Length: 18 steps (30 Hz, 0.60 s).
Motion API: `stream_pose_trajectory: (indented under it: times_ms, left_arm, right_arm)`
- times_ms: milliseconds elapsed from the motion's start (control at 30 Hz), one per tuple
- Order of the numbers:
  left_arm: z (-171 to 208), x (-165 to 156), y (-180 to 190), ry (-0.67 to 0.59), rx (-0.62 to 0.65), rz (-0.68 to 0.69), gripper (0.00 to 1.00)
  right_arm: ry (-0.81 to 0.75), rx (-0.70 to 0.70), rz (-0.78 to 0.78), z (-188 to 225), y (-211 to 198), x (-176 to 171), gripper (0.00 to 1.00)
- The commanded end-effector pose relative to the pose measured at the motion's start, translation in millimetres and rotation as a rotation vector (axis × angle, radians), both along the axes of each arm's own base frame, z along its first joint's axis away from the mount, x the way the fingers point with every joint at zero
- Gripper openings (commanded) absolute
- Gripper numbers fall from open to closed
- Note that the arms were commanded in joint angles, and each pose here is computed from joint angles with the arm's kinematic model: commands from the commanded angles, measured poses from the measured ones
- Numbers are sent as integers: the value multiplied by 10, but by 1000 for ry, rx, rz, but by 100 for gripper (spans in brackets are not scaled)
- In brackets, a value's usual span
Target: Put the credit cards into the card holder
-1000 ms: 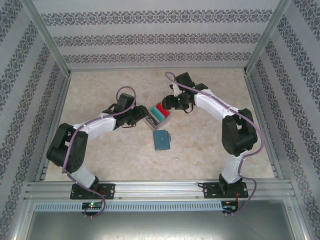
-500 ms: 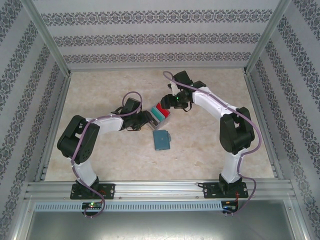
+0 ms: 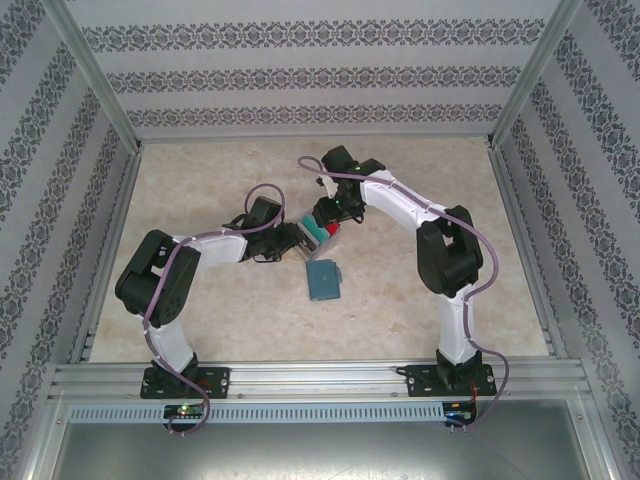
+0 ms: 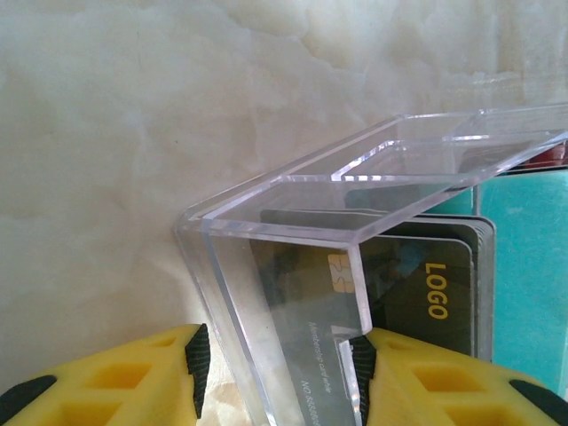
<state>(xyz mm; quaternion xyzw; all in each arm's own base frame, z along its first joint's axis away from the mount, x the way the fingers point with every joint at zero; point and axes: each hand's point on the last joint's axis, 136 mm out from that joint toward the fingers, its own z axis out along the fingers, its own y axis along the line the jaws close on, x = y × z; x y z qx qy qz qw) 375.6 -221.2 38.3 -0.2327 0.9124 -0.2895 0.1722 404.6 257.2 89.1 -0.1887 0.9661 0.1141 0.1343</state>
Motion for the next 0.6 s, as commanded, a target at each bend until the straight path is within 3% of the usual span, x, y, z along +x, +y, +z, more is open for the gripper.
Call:
stream_pose_trajectory:
  times_ms: [0,567]
  left_arm:
    - [-180,-86,48,41,73,-22,47]
    - [-240,-90,64,49,120,-66,47]
  right_arm:
    - [-3,-87,22,-58,-96,32,60]
    - [-60,-182,12,-69,-167,194,58]
